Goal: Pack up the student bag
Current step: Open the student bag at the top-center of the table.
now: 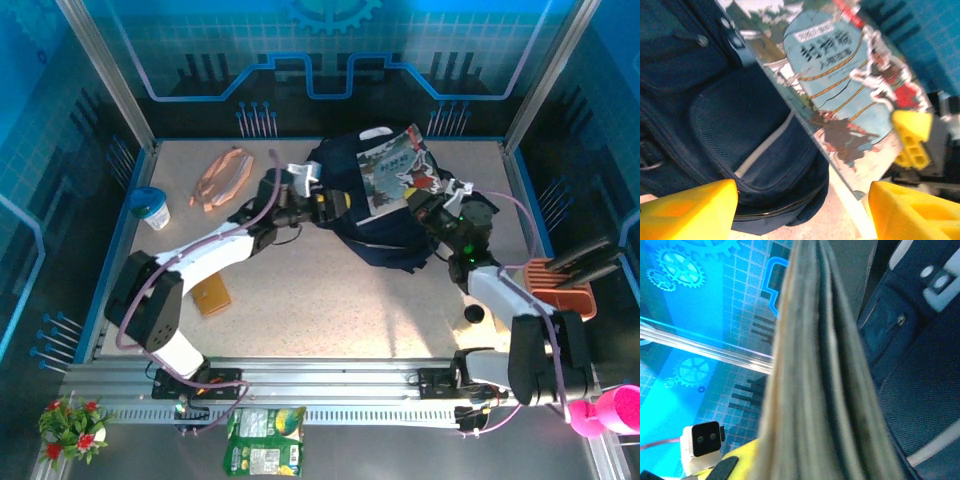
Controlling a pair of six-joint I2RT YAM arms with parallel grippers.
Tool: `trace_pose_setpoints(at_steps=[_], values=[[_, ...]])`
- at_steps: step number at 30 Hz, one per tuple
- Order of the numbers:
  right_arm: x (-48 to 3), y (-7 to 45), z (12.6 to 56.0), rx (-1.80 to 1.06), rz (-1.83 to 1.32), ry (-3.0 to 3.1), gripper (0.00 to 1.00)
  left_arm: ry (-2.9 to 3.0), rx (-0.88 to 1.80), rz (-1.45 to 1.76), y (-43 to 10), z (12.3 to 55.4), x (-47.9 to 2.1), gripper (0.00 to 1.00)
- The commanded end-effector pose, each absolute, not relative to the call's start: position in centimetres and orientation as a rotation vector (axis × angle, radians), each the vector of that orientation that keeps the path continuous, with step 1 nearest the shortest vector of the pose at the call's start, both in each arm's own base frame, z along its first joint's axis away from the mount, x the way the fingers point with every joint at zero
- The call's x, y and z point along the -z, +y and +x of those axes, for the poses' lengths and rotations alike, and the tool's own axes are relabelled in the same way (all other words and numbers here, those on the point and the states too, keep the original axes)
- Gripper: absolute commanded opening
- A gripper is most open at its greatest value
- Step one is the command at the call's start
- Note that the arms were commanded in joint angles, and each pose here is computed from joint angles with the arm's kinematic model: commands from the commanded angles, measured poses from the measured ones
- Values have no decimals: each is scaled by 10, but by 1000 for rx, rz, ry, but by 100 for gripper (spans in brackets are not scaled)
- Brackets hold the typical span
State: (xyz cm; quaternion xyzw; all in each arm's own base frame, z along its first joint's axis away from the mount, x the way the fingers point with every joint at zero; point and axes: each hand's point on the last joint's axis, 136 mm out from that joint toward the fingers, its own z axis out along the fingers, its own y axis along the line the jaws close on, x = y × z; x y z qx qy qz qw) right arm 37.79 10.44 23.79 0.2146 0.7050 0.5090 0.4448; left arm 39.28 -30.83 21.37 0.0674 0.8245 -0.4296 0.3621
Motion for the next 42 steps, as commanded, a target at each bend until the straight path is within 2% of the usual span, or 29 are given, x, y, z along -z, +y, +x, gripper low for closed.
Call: trace_pose_setpoints(at_steps=[1,9,17,20,33,39,42], values=[[-242,90,364,-1181,473,1820,0,2284,939,401,-330,377,-174,72],[-245,48,352,-1094,563,1855,0,2387,819,723,-383,369,-141,72],[-250,24,346,-1048,624,1853,0,2429,553,975,-411,378,-103,67],[-252,16,344,-1020,644,1850,0,2432,406,978,-414,393,-99,62],[-254,-3,338,-962,700,1854,0,2407,236,1067,-433,413,-79,61],[-252,-4,335,-947,710,1863,0,2395,150,1006,-429,429,-75,47],[-253,-5,333,-931,713,1870,0,2392,151,991,-430,431,-76,36]])
